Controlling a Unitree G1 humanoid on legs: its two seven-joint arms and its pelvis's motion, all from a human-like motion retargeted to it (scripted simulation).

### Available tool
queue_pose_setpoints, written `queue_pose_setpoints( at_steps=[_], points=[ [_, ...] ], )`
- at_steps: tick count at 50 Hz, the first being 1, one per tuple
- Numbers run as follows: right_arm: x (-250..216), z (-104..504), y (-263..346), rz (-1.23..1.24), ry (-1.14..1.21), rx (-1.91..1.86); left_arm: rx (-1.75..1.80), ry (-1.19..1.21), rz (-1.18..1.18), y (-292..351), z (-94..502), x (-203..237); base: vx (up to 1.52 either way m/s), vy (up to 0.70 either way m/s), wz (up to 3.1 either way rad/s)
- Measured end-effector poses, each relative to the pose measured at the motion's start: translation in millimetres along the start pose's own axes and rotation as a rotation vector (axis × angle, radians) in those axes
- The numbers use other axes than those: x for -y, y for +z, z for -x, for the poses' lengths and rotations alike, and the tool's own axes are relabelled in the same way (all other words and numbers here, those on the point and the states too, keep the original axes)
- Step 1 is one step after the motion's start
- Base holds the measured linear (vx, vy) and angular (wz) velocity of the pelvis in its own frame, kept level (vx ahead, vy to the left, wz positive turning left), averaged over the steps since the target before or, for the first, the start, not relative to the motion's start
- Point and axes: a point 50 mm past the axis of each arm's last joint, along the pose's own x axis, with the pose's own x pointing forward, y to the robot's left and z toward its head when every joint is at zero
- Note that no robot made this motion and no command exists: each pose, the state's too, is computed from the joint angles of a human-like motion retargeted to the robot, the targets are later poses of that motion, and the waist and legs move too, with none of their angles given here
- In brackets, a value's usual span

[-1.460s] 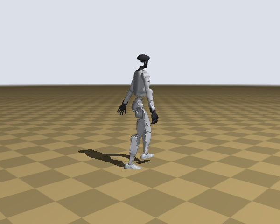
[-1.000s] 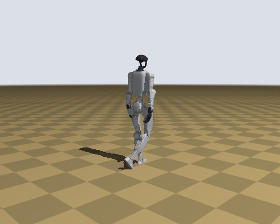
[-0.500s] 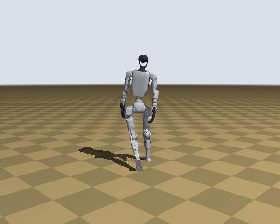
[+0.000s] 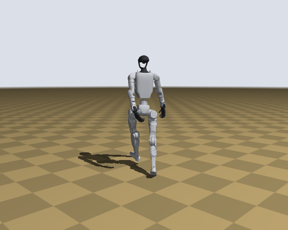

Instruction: Walk run

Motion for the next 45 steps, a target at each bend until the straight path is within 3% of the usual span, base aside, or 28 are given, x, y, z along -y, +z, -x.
queue_pose_setpoints(
  at_steps=[5, 10, 17, 23, 28, 34, 40, 45],
  points=[
    [-54.3, 5.6, -51.4, -0.015, 0.196, -0.110, 0.103, -0.021, -0.091, 31.9, 3.7, 2.3, 1.28, -0.21, 0.43],
    [-106.6, 25.7, -105.0, -0.088, 0.337, -0.269, 0.374, 0.227, -0.241, 140.7, 38.1, -6.0, 1.05, -0.14, 1.12],
    [-152.4, 64.6, -169.4, -0.132, 0.430, -0.462, 0.928, 0.317, -0.632, 279.9, 139.0, 28.1, 0.87, -0.24, 1.92],
    [-172.0, 94.0, -204.0, -0.079, 0.567, -0.613, 1.129, 0.392, -0.843, 325.6, 211.5, 42.4, 0.95, -0.43, 1.12],
    [-159.6, 98.0, -214.7, -0.035, 0.564, -0.672, 1.068, 0.454, -0.807, 317.1, 195.6, 33.2, 1.07, -0.39, 0.13],
    [-137.5, 81.6, -202.2, -0.157, 0.411, -0.637, 0.699, 0.321, -0.670, 240.5, 98.2, 17.3, 1.08, -0.53, 0.99],
    [-98.5, 32.4, -124.6, -0.302, 0.276, -0.414, 0.338, 0.245, -0.601, 148.1, 39.2, 2.0, 0.98, -0.46, 0.17],
    [-46.4, 3.3, -45.0, -0.281, 0.121, -0.090, 0.187, 0.217, -0.511, 76.8, 12.4, -3.7, 0.81, -0.28, -0.42]
  ],
)
